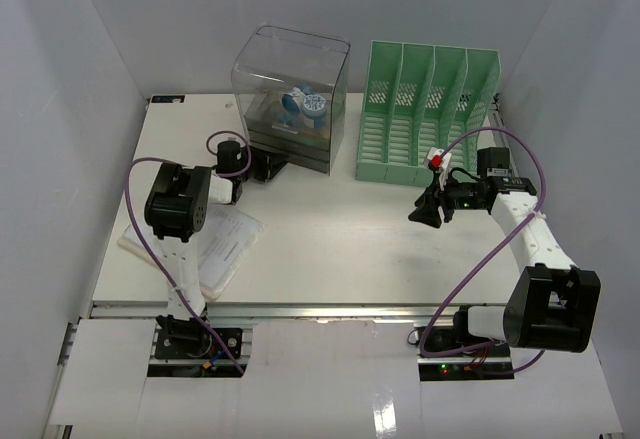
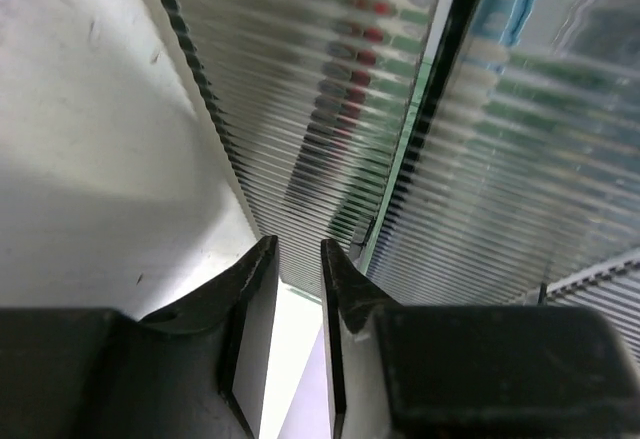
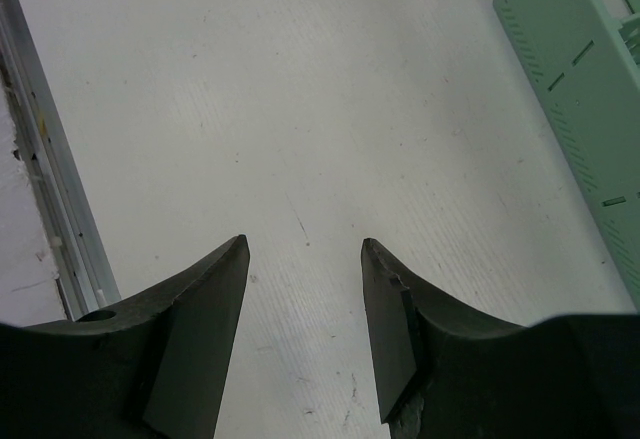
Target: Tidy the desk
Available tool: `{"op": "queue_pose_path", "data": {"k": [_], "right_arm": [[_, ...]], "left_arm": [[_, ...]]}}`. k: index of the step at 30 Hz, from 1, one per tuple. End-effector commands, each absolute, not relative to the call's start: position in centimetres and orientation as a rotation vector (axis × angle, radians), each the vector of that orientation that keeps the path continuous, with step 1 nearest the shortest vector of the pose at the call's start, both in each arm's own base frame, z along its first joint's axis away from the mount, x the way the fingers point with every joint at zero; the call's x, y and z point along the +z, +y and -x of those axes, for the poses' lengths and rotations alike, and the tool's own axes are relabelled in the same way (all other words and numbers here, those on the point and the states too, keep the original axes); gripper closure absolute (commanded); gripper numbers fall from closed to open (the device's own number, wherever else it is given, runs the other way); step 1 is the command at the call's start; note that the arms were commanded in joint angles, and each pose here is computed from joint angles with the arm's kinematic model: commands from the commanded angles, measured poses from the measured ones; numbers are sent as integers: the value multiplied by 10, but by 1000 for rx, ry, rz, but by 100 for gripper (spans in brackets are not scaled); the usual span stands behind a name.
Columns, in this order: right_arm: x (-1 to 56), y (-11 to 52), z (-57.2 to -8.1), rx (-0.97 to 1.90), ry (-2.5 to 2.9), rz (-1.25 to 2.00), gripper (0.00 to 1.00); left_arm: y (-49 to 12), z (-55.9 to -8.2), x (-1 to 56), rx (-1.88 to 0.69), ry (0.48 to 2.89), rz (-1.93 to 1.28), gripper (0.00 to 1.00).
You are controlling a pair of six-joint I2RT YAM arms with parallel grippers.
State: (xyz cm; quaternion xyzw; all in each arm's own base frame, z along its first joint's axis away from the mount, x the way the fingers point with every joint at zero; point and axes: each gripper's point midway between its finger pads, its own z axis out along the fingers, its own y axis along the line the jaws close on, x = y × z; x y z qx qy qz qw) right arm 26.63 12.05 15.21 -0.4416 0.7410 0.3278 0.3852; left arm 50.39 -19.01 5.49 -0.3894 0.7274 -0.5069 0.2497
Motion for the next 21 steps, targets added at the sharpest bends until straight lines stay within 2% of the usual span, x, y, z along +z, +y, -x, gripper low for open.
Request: {"op": "queue_pose_path", "data": {"k": [1,11,21], "right_arm": [[158,119,-271,821,1866,1132,44],[157,119,-271,820,1869,1133,44],[153,117,-272,820,1882,1127,44]], "left_arm": [[-192,-513,71,-1421,1949,1016,63],[-189,-518,75,-1446,1950,980,51],[-188,-513,77,-1474,1950,940,48]]}}
